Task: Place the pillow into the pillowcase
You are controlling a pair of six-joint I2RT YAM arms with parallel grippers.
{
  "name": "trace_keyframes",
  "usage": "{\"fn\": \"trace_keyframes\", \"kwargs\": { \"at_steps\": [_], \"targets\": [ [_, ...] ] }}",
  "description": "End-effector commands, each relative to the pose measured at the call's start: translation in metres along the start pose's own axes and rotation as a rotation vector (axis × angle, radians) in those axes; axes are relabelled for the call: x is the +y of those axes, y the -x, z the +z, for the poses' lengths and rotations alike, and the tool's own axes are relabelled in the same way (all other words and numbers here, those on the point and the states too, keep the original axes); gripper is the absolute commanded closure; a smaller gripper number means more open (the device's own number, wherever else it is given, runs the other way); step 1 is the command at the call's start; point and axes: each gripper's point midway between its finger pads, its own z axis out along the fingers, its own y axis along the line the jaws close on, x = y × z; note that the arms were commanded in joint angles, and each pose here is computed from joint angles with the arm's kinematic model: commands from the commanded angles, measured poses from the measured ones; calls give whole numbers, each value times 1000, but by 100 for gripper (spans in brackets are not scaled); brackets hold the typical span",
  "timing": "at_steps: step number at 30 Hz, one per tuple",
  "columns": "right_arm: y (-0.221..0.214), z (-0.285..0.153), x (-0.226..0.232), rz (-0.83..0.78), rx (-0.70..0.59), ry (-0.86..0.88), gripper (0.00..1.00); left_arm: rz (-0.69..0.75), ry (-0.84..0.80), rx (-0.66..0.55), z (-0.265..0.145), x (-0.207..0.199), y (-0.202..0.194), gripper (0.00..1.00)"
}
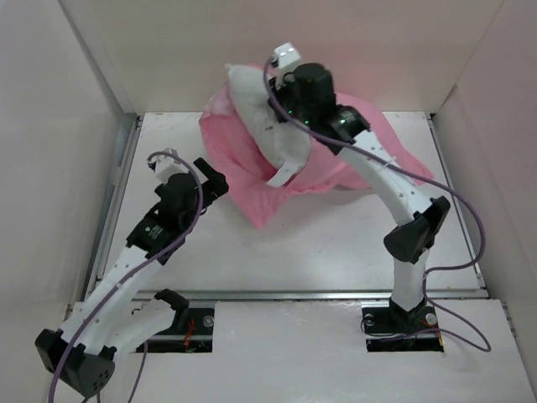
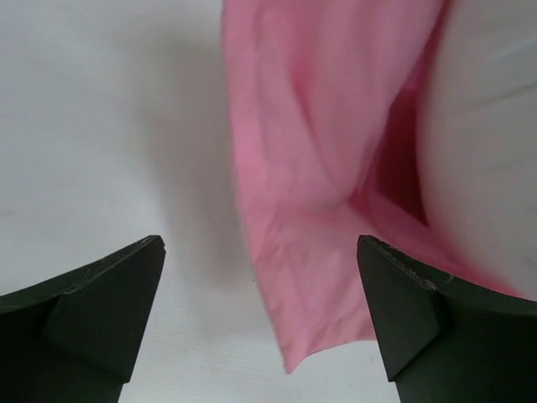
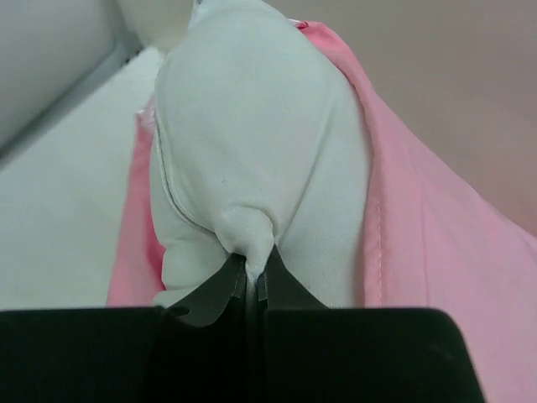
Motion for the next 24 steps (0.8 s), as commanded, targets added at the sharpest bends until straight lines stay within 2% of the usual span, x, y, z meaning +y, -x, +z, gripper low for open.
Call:
{"fn": "trace_keyframes", "kwargs": {
  "at_steps": [1, 5, 7, 11, 13, 14, 15, 18, 22, 24],
  "targets": [
    [44, -28, 9, 92, -107, 190, 100, -21, -243, -53, 11, -56, 11, 0],
    [54, -40, 2, 110, -121, 231, 100, 18, -335, -49, 38, -84, 1, 5],
    [63, -43, -4, 111, -136, 222, 100, 22, -356, -57, 45, -101, 9, 5],
    [55, -35, -7, 128, -109, 222, 100, 81, -353, -29, 79, -116, -5, 10],
    [58, -37, -15, 178, -113, 213, 100, 97, -310, 5, 106, -109, -23, 18],
    [63, -40, -13, 187, -124, 224, 100, 100, -307, 9, 112, -112, -24, 26],
    [67, -42, -13, 204, -131, 225, 100, 118, -273, 48, 127, -104, -42, 30],
    [76, -41, -20, 217, -155, 214, 100, 128, -239, 45, 139, -98, -56, 38],
    [77, -44, -16, 235, -150, 236, 100, 79, -294, 3, 144, -115, -62, 31],
    [72, -42, -13, 235, -136, 248, 100, 25, -274, -25, 147, -115, -62, 23]
  ]
}}
